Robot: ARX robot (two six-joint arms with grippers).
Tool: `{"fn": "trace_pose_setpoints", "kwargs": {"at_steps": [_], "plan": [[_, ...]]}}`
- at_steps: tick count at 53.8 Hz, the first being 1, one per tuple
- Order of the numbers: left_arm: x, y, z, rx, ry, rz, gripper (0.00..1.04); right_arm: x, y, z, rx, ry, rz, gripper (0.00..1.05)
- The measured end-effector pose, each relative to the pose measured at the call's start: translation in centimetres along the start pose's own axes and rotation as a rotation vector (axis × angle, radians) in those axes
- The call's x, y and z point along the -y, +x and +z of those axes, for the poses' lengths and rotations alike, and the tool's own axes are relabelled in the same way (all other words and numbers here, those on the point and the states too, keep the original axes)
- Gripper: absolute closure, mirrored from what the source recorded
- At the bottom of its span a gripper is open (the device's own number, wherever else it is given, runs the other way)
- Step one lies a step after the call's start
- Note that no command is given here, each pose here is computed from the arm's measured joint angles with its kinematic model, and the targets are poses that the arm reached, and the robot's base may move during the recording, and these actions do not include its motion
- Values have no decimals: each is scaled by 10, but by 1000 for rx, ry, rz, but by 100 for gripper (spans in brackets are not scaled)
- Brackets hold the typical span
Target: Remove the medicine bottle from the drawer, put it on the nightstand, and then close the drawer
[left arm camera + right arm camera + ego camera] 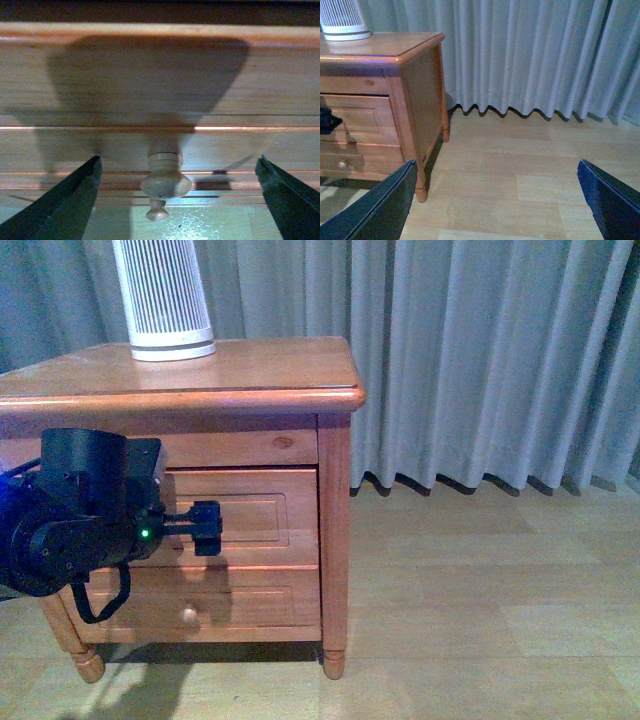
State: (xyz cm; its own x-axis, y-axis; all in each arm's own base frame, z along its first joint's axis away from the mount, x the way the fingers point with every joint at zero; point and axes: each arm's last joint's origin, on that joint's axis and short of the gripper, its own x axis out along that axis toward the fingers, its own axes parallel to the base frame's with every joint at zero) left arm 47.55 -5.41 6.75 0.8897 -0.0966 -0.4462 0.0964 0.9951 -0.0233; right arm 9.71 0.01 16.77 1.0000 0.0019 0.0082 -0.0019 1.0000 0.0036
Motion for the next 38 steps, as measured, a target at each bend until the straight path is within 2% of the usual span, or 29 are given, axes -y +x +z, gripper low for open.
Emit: {"fn": "trace_pose_setpoints", "kwargs": {"at_steps": [7, 15, 17, 21, 22, 38], "plan": [[0, 1, 0, -1, -3, 7, 7, 0, 0, 0, 0, 0, 0, 7], [-1, 3, -2, -5, -4, 10, 28, 0, 0, 0, 0, 0, 0, 7], [-2, 3, -2, -5, -8, 8, 27, 0, 0, 0, 0, 0, 0, 7], [-2, 3, -2, -8, -8, 5, 15, 0, 0, 0, 0, 0, 0, 7], [-2, 3, -2, -8, -6, 6, 15, 0, 0, 0, 0, 0, 0, 7], [-6, 4, -2, -7, -11, 26, 58, 0, 0, 0, 0, 0, 0, 7]]}}
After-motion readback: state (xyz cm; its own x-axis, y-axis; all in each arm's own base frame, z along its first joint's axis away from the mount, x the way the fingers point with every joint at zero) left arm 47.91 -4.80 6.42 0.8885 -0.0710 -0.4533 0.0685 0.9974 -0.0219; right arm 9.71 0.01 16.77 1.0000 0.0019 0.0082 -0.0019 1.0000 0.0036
